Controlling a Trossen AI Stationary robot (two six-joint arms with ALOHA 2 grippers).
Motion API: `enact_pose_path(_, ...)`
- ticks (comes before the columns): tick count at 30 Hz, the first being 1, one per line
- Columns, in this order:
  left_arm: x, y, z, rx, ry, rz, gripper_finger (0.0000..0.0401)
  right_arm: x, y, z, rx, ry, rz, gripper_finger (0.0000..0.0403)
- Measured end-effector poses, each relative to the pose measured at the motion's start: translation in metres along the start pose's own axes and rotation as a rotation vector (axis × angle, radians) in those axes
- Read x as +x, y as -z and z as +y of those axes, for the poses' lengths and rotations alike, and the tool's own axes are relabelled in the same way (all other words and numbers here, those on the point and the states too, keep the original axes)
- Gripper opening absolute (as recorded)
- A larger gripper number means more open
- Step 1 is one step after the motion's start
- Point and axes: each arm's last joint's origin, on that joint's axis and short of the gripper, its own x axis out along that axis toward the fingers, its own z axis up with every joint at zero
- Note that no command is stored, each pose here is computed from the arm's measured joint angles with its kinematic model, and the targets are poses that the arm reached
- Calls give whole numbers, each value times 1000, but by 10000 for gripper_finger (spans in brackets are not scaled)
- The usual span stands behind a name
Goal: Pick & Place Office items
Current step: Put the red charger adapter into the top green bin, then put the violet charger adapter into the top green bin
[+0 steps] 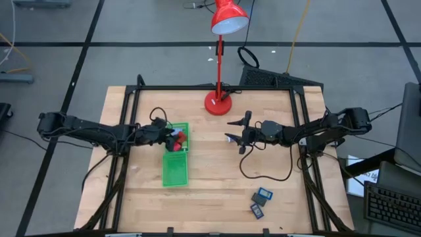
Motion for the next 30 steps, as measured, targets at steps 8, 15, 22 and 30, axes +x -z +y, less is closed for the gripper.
enact_pose_path(8,-1,6,4,28,-69,25,245,0,0,0,-1,-1,0,212)
enact_pose_path(15,0,6,15,-12,-211,-5,231,0,0,0,-1,-1,2,212)
enact_pose_path(22,1,2,15,-29,-203,-29,217,0,1,1,-3,-7,11,212)
enact_pose_path(30,-5,-10,7,26,-100,-116,219,1,15,0,117,-35,125,212)
